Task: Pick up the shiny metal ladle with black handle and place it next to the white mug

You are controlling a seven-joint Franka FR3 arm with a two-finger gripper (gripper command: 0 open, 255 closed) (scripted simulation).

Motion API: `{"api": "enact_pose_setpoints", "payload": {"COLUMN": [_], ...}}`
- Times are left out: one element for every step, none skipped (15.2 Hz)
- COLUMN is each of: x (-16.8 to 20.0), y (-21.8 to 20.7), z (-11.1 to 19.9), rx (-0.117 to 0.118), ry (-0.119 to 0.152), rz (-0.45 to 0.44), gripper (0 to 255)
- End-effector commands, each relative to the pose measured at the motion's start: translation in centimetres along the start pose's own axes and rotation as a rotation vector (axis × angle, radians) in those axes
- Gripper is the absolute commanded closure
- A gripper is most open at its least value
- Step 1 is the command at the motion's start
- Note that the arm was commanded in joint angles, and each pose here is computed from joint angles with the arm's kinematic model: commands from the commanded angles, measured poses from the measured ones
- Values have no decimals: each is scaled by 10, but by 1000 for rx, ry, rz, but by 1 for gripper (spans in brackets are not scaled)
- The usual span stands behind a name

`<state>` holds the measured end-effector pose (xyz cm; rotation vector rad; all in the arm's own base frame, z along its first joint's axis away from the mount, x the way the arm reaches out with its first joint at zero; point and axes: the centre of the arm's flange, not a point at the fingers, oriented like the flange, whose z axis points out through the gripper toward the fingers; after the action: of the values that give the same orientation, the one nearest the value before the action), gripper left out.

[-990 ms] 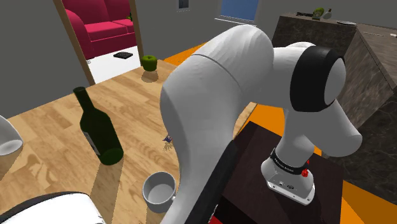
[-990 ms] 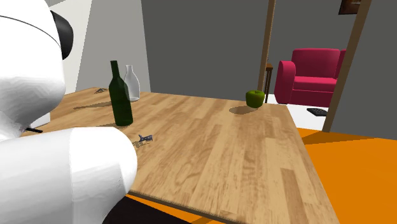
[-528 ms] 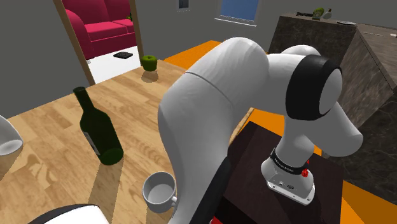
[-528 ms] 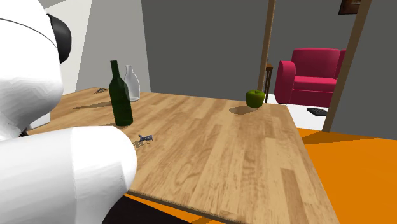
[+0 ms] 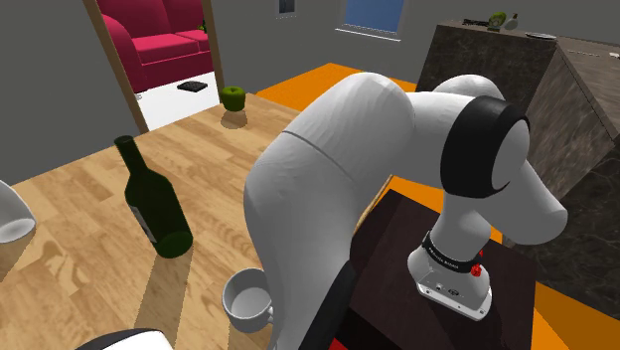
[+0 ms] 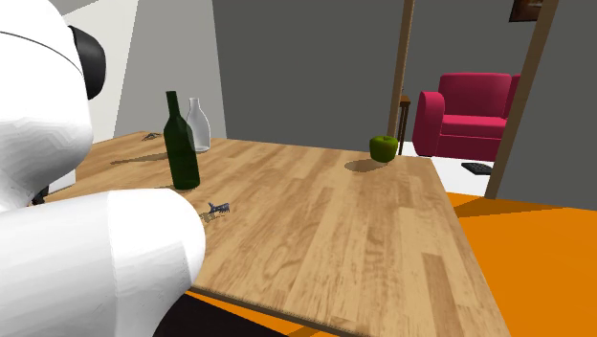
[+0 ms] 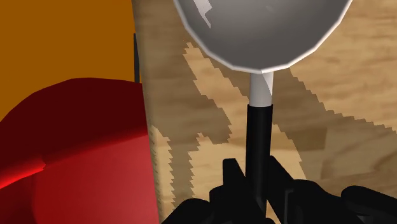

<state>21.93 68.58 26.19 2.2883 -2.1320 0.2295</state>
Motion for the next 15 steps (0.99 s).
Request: {"api": "enact_pose_setpoints", "payload": {"x": [0, 0, 0, 0, 0, 0, 0, 0, 0, 0, 0, 0, 0, 0, 0], "y": [0, 0, 0, 0, 0, 0, 0, 0, 0, 0, 0, 0, 0, 0, 0], "z": [0, 0, 0, 0, 0, 0, 0, 0, 0, -13, -26, -39, -50, -50, -50], "rx": [0, 0, 0, 0, 0, 0, 0, 0, 0, 0, 0, 0, 0, 0, 0], "ry": [0, 0, 0, 0, 0, 0, 0, 0, 0, 0, 0, 0, 0, 0, 0], "rz": [0, 0, 0, 0, 0, 0, 0, 0, 0, 0, 0, 0, 0, 0, 0], "gripper": [255, 255, 255, 0, 0, 0, 0, 0, 0, 0, 0, 0, 0, 0, 0]}}
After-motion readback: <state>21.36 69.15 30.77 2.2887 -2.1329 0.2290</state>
